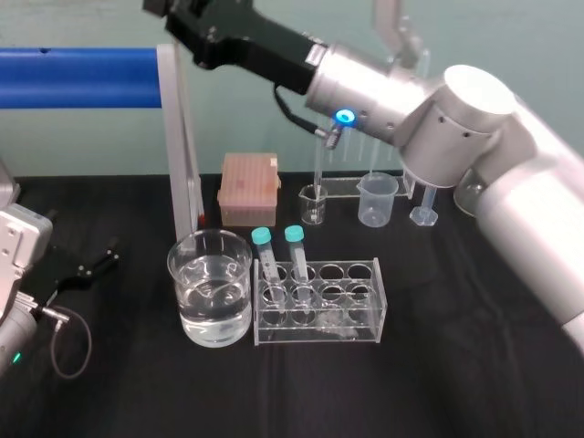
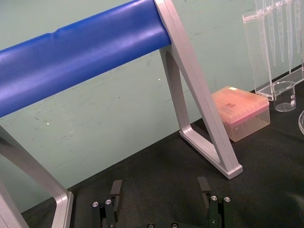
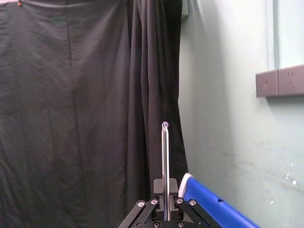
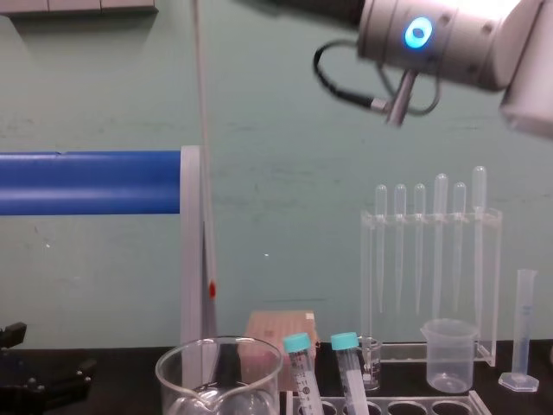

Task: Hold the thermometer with one hand and immerse one end into the beaker, then reinsert it into the test tube rack.

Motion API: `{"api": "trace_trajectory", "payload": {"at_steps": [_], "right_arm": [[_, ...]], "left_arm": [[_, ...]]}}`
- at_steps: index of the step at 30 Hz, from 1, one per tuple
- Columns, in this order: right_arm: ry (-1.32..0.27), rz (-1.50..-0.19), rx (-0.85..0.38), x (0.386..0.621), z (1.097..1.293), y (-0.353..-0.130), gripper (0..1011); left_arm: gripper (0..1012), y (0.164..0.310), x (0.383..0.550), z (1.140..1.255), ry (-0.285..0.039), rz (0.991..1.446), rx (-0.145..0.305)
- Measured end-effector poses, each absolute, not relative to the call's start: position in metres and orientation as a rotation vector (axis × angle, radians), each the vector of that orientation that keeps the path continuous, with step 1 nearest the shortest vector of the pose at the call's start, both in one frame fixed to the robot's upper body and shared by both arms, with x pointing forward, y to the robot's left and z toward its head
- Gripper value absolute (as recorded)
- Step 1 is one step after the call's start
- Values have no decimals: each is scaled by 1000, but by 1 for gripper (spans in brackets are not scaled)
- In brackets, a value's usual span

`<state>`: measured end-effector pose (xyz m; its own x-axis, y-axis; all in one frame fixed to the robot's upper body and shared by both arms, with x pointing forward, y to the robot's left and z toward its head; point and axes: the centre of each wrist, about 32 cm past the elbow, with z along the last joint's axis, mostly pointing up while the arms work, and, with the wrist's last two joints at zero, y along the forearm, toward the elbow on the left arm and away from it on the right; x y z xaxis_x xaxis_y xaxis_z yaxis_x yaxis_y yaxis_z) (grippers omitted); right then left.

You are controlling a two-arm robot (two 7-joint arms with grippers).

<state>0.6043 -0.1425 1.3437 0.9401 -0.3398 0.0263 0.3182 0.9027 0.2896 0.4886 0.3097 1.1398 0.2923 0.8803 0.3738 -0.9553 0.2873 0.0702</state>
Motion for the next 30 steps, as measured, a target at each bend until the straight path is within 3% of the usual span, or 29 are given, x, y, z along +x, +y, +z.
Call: {"api": "trace_trajectory", "payload": {"at_steps": [11,21,30], "right_arm": [[-16,-337,231,622,1287,-130,56],[9,-318,160,621,1244,-129,56],[25,-321,121,619,1228,-131,56]], "left_arm": [[1008,310,489,1140,-285,1248,304],[1008,310,489,1140,-285,1248,304],[1008,310,489,1140,-285,1248,304]]}}
